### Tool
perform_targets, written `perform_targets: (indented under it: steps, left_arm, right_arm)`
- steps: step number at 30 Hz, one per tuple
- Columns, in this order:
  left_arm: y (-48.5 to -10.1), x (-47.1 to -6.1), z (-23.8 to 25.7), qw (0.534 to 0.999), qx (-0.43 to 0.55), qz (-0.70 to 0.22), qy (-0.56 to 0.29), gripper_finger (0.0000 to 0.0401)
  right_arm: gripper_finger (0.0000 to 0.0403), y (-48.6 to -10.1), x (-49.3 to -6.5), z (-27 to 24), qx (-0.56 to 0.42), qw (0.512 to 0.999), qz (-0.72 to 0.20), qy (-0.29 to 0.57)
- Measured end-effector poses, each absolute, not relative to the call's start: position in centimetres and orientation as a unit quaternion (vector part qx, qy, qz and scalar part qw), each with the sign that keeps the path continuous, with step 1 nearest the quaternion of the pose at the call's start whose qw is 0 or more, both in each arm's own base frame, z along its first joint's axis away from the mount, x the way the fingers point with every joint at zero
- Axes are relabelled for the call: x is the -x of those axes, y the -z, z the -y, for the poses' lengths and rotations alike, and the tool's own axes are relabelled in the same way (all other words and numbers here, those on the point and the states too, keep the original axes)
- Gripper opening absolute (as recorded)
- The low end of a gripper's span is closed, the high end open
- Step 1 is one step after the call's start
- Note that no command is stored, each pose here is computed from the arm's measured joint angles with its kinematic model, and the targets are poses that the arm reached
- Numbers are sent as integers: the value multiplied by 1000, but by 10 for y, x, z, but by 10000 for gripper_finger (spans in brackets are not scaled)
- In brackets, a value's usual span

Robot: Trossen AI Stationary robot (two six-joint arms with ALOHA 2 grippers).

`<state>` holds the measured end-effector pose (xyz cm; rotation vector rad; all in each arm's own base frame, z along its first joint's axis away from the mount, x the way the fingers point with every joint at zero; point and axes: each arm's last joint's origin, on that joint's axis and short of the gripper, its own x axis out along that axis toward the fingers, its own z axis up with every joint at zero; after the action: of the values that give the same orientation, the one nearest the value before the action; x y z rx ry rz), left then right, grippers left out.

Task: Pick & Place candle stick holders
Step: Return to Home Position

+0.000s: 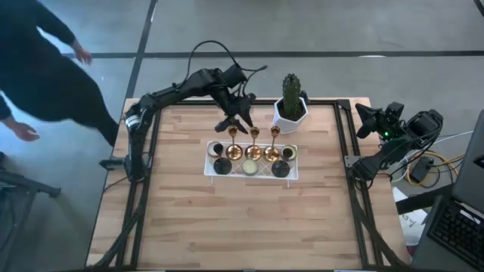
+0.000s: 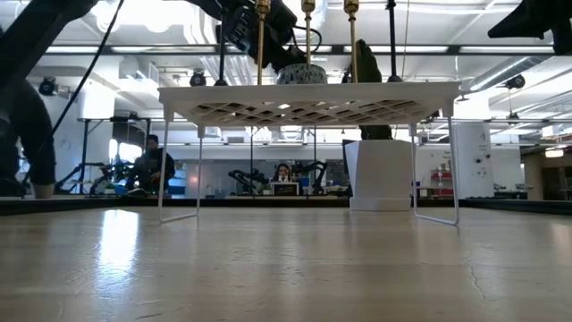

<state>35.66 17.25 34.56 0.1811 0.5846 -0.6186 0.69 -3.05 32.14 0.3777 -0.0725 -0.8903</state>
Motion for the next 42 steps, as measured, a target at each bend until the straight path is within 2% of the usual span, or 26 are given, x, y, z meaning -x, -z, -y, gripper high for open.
perform_targets:
  steps: [10, 17, 21, 25, 32, 37, 42]
  left_arm:
    - [-362, -320, -204, 912, -89, -371, 148, 154]
    - [-386, -274, -230, 930, -43, -359, 74, 151]
    - [-401, -244, -222, 938, -22, -340, 64, 140]
    - [-410, -218, -199, 943, -32, -328, 54, 107]
    - [-420, -182, -145, 970, -49, -235, 42, 13]
    - [-424, -161, -106, 988, -56, -135, 39, 6]
    - [-412, -150, -85, 999, -14, -11, 38, 8]
  right_arm:
    - [8, -321, -7, 31, -182, 885, 35, 428]
    - [8, -321, -7, 31, -182, 885, 35, 428]
    - [8, -321, -7, 31, -182, 885, 35, 428]
    - [8, -321, -7, 31, -182, 885, 35, 428]
    - [8, -321, -7, 31, -181, 885, 35, 428]
    - [8, -321, -7, 31, -181, 885, 35, 428]
    - [8, -321, -7, 31, -182, 885, 35, 428]
